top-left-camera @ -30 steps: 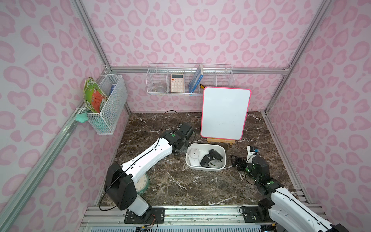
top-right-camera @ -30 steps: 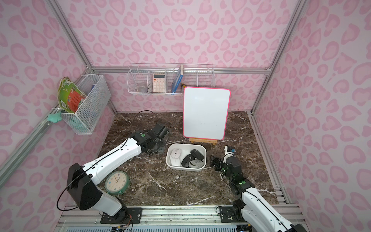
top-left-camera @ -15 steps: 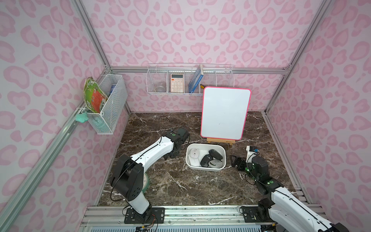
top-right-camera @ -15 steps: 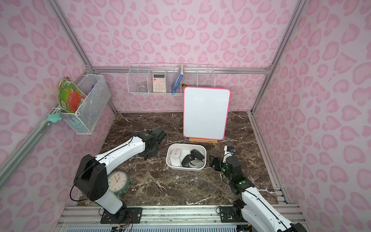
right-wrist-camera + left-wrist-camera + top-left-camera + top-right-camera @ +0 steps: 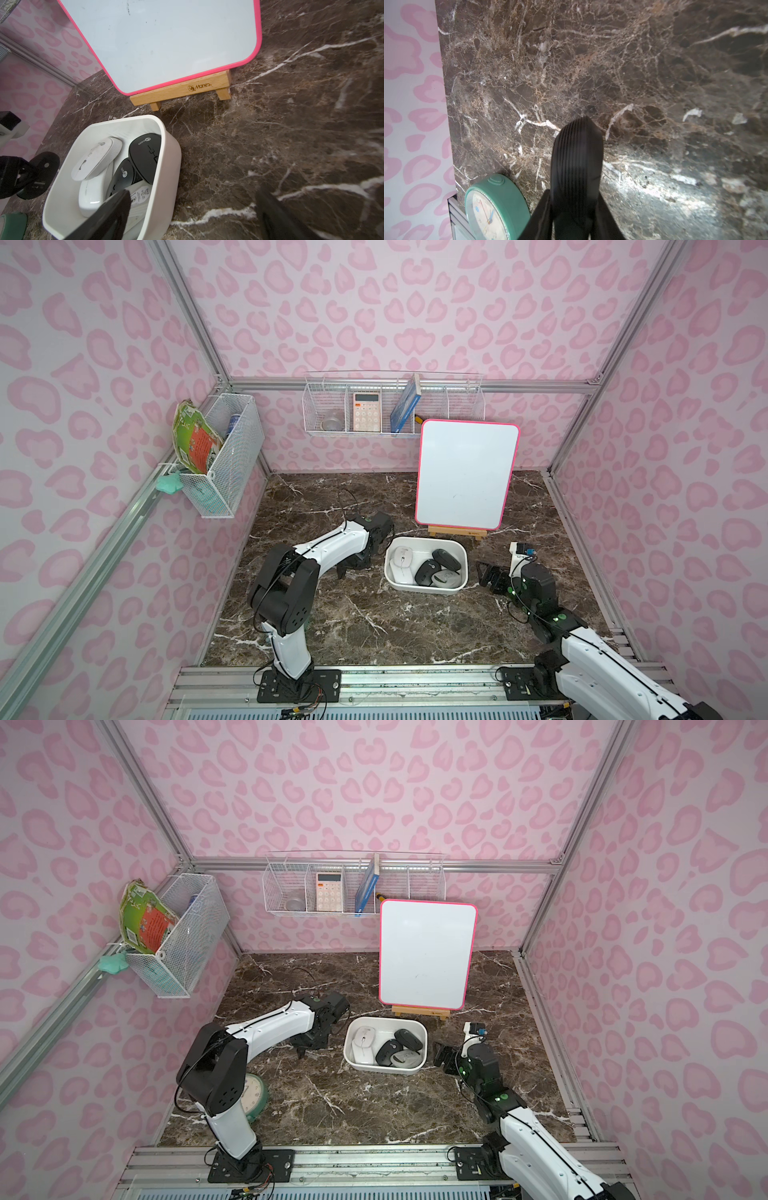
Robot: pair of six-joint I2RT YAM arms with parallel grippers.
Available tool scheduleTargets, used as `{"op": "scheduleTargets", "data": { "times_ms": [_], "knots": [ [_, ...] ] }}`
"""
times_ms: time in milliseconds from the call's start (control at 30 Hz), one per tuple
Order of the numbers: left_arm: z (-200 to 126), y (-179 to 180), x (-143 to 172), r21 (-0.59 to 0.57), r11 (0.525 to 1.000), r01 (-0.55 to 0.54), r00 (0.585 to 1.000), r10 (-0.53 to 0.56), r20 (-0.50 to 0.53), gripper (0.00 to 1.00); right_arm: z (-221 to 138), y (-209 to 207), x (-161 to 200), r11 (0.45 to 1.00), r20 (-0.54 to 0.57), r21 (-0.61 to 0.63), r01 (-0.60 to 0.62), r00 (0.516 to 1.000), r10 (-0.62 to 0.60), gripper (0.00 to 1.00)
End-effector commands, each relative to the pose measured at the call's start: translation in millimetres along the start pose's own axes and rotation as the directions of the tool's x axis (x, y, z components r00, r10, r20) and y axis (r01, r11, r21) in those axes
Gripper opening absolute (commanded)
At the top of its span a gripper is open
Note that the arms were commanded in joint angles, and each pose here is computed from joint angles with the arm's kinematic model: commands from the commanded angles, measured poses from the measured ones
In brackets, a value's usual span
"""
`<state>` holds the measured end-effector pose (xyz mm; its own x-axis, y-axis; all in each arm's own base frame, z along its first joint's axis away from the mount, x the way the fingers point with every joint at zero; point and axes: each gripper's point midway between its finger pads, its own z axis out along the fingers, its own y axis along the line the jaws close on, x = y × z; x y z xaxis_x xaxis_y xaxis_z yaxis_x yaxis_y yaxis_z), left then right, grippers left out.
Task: Take out the mouse from the storage box
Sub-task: Place the mouse at the center of the board.
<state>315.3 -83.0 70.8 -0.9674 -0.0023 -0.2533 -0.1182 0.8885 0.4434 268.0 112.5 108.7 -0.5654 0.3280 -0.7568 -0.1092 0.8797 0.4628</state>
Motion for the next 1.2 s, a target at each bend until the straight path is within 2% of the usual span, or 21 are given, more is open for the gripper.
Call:
{"op": "scheduleTargets", "data": {
  "times_ms": [0,500,633,933,1167],
  "knots": [
    [1,0,0,-0.011,1.0,0.002,1.0,-0.002,-0.006,0.17,1,2,-6,1.0,0.019,-0.004,0.0,1.0,0.0,0.96],
    [5,-38,9,0.038,0.997,-0.067,0.997,0.068,-0.03,0.28,0,4,-10,1.0,0.024,-0.001,0.005,1.0,-0.005,0.96],
    [1,-46,11,0.077,0.995,-0.071,0.997,0.073,-0.025,0.4,0,6,-11,1.0,0.025,-0.006,0.006,1.0,-0.006,0.96],
    [-8,-52,12,0.138,0.988,-0.063,0.998,0.065,-0.006,0.57,0,5,-11,1.0,0.022,-0.005,0.002,1.0,-0.002,0.96],
    [-32,-57,9,0.292,0.956,-0.026,0.998,0.009,0.057,0.7,0,9,-13,1.0,0.005,0.002,0.01,1.0,-0.01,0.96]
  ]
}}
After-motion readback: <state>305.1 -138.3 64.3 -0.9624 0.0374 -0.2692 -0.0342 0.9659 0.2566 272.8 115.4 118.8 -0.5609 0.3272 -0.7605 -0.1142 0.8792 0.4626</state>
